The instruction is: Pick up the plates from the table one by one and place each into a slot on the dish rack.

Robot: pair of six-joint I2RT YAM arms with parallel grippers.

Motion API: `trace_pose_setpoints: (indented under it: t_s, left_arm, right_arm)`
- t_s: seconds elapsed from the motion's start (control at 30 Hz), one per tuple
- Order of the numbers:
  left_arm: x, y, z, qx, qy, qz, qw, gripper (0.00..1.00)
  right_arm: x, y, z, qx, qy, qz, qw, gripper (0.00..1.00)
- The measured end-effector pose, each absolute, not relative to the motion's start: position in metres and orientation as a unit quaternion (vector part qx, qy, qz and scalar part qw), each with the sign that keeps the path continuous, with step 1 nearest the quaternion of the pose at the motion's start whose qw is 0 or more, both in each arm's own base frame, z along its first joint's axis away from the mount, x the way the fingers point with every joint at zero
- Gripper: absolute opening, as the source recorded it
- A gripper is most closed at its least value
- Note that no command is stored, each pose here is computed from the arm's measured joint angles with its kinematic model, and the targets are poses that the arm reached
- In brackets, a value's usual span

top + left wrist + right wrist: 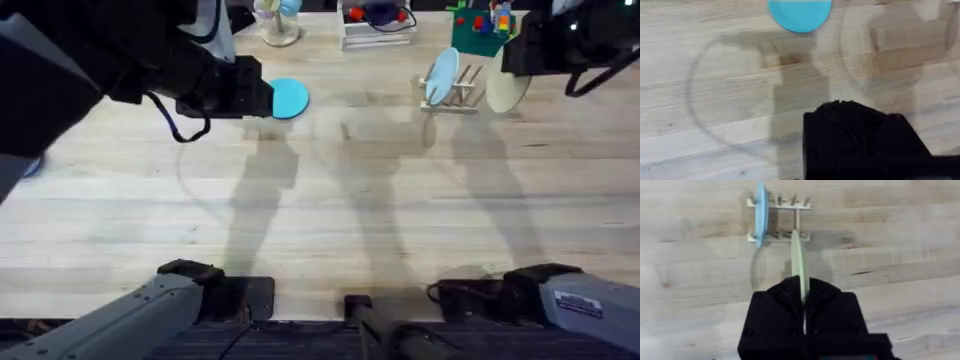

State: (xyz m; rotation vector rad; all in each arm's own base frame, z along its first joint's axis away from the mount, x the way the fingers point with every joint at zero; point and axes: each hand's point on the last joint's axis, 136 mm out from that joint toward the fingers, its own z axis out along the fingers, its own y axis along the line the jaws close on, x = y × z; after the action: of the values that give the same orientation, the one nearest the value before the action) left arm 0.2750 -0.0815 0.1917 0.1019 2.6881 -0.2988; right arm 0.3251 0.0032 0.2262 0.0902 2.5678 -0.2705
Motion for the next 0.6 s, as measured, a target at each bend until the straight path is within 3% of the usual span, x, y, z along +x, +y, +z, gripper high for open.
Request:
trace_pose_setpoints:
  t_s: [0.37, 0.47, 0.57, 0.6]
  left_arm:
    - [0.275, -0.081, 0.192, 0.037, 0.97, -0.108, 0.216, 0.055]
    - [0.275, -0.081, 0.192, 0.04, 0.97, -0.106, 0.216, 0.404]
    - [0.275, -0.081, 0.192, 0.04, 0.97, -0.106, 0.216, 0.878]
    - [0.275, -0.081, 0.192, 0.039, 0.97, -0.106, 0.216, 0.963]
  right_arm:
    - [0.327, 0.0, 0.228, 0.05, 0.953, -0.102, 0.28, 0.03]
    - [0.33, 0.0, 0.23, 0.051, 0.951, -0.1, 0.289, 0.03]
    - [0.336, 0.001, 0.233, 0.054, 0.947, -0.099, 0.301, 0.03]
    - [0.337, 0.001, 0.234, 0.054, 0.946, -0.098, 0.305, 0.03]
